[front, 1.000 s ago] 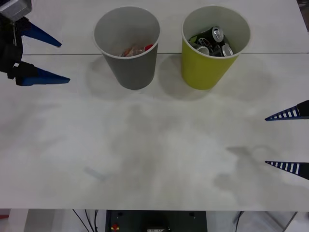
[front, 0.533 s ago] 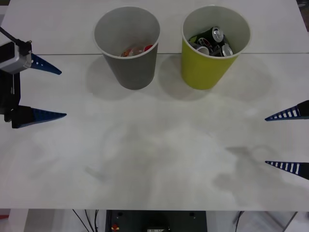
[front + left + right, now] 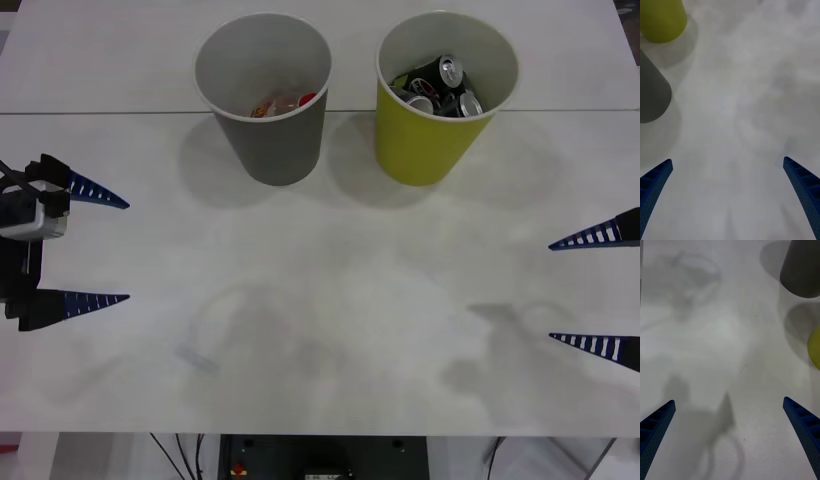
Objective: Put the can into the green bin and the plastic bottle into the gray bin
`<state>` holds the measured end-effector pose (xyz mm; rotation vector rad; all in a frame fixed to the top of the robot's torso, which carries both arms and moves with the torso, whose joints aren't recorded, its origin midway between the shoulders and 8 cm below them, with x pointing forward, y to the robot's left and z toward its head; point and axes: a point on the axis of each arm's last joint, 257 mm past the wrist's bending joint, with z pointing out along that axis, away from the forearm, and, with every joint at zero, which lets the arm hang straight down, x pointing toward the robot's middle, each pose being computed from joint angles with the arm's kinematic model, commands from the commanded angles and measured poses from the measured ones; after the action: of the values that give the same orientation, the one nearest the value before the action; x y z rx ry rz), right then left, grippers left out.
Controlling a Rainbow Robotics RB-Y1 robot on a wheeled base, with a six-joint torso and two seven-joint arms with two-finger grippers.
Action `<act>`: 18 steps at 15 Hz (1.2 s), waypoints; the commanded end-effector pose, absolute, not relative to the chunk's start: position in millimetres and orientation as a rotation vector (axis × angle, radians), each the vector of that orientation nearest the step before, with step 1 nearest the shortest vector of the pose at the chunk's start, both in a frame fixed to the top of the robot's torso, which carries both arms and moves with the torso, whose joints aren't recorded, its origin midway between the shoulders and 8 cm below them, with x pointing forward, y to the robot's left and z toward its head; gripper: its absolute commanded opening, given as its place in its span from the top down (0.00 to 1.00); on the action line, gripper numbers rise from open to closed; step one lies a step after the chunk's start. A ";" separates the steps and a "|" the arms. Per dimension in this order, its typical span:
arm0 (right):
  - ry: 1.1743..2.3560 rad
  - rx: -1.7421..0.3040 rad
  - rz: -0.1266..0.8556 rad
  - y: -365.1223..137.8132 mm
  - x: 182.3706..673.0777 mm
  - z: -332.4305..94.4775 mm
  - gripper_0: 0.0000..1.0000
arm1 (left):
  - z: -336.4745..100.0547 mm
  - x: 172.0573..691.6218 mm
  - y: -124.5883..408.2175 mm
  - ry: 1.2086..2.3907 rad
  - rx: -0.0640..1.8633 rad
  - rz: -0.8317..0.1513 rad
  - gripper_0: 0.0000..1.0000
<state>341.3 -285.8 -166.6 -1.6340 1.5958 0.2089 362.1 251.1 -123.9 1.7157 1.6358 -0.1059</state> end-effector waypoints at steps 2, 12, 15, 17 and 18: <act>1.596 -1.634 0.209 -285.8 341.3 -166.6 0.00 | -138.7 353.7 253.9 1.603 1.740 -0.051 0.00; 1.596 -1.634 0.209 -285.8 341.3 -166.6 0.00 | -165.4 329.8 247.8 1.533 1.817 -0.109 0.00; 1.596 -1.634 0.209 -285.8 341.3 -166.6 0.00 | -169.8 324.7 243.7 1.528 1.809 -0.136 0.00; 1.596 -1.634 0.209 -285.8 341.3 -166.6 0.00 | -170.9 323.6 244.5 1.528 1.815 -0.136 0.00; 1.596 -1.634 0.209 -285.8 341.3 -166.6 0.00 | -170.9 323.6 244.5 1.528 1.815 -0.136 0.00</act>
<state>341.3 -285.8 -166.6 -1.6340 1.5958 0.2089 323.7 244.6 -170.9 1.8141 1.5284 -0.1354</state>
